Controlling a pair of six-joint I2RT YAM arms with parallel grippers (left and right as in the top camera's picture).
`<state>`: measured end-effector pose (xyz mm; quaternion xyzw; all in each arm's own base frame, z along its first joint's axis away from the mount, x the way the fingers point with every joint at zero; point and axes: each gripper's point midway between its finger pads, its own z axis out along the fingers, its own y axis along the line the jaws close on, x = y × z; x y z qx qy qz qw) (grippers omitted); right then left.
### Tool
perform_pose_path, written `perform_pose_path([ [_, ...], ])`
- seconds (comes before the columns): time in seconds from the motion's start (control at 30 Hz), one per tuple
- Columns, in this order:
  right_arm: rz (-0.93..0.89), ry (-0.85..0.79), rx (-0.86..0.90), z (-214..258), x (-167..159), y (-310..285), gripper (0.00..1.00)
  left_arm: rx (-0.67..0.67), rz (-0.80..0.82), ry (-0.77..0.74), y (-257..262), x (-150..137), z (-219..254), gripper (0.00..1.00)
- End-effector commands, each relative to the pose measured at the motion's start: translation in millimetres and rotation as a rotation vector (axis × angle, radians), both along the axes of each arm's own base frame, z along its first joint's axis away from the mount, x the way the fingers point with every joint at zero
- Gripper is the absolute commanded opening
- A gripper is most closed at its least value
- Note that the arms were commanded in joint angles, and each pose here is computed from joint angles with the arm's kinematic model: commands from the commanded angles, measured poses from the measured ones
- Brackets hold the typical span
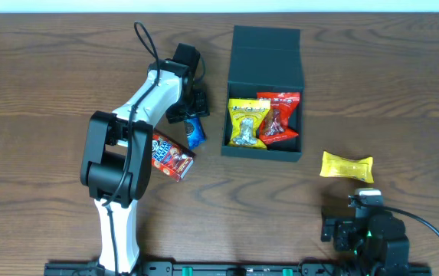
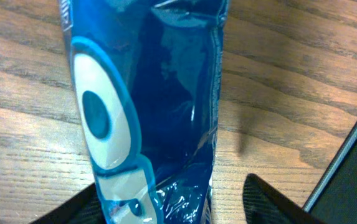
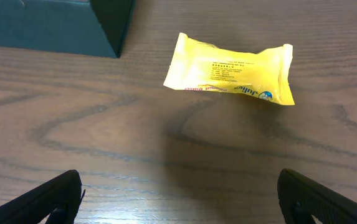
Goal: Pack container
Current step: 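Lift the Oreo pack with the left gripper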
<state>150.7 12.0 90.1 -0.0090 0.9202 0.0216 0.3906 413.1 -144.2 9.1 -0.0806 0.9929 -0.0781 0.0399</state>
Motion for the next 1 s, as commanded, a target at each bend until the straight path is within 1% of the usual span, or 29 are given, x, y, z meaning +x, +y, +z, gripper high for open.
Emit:
perform_pose_path([
  [0.0,-0.001,0.009,-0.003,-3.3,-1.3,-0.8,0.99,0.018,0.003,-0.005,3.5,4.4,-1.4,0.62],
  [0.07,0.000,0.009,-0.003,-3.3,-1.3,-0.8,0.99,0.018,0.002,-0.005,3.5,4.3,-1.4,0.59],
  [0.17,0.000,0.009,-0.003,-3.3,-1.3,-0.8,0.99,0.019,0.003,-0.001,3.8,3.5,-1.5,0.51],
  [0.23,0.000,0.009,-0.003,-3.3,-1.3,-0.8,0.99,0.020,0.002,0.001,4.1,2.8,-1.6,0.50],
  [0.27,0.000,0.009,-0.003,-3.3,-1.3,-0.8,0.99,0.024,0.003,0.001,4.7,2.8,-1.7,0.47],
  [0.53,0.000,0.009,-0.003,-3.3,-1.3,-0.8,0.99,0.025,0.003,0.004,5.1,2.0,-1.8,0.44],
  [0.6,0.000,0.009,-0.003,-3.3,-1.3,-0.8,0.99,0.025,0.003,0.004,5.1,2.0,-1.8,0.41],
  [0.93,0.000,0.009,-0.003,-3.3,-1.3,-0.8,0.99,0.027,0.003,0.008,5.4,1.0,-2.0,0.36],
  [0.97,0.000,0.009,-0.003,-3.3,-1.3,-0.8,0.99,0.027,0.003,0.008,5.4,1.0,-2.0,0.33],
])
